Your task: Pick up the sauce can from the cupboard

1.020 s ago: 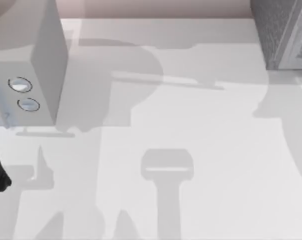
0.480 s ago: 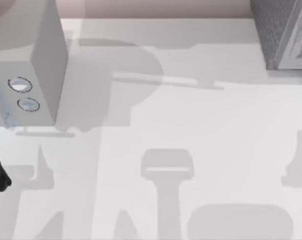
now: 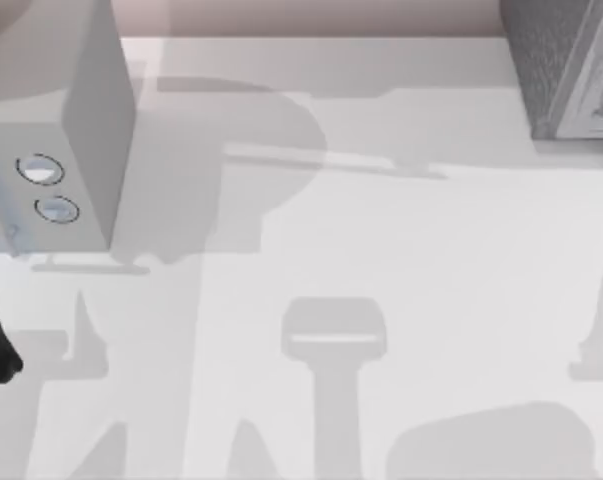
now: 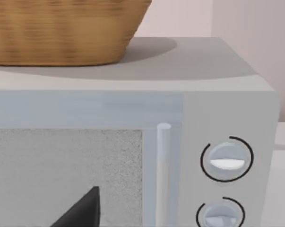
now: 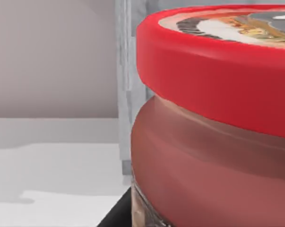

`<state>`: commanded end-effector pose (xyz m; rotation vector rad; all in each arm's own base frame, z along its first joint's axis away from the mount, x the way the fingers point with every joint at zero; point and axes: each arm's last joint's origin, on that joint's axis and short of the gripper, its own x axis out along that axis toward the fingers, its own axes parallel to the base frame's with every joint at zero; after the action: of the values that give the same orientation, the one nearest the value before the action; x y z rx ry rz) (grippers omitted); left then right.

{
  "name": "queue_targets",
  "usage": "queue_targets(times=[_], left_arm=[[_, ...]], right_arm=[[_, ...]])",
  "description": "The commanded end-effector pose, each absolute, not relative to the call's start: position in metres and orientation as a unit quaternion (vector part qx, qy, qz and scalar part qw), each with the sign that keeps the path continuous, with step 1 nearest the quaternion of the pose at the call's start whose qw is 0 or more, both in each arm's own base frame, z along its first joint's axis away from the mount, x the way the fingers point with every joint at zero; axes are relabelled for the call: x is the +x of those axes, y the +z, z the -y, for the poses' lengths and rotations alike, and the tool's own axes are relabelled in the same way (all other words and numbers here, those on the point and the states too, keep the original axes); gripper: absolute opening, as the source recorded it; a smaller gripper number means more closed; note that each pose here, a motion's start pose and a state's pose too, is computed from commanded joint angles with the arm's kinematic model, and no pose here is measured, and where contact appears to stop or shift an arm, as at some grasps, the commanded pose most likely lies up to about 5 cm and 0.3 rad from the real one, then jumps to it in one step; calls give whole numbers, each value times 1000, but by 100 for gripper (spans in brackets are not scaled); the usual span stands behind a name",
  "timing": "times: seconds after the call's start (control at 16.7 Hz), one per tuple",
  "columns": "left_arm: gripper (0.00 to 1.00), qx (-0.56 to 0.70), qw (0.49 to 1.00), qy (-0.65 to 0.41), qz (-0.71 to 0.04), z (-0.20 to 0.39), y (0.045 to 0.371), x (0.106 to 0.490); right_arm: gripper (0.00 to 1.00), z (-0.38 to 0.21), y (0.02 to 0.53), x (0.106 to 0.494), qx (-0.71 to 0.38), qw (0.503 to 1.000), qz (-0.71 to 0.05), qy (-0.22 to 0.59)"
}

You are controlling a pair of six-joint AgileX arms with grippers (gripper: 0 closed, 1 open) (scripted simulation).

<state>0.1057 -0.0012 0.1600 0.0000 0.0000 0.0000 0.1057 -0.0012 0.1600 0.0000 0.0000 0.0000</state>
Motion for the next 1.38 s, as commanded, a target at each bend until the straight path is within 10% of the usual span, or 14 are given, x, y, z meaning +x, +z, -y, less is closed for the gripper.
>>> queue_targets(times=[1.38], left_arm=[[100,0,1000,0,0,1,160,106]], right_arm=[[0,-20,191,168,-2,990,0,141]])
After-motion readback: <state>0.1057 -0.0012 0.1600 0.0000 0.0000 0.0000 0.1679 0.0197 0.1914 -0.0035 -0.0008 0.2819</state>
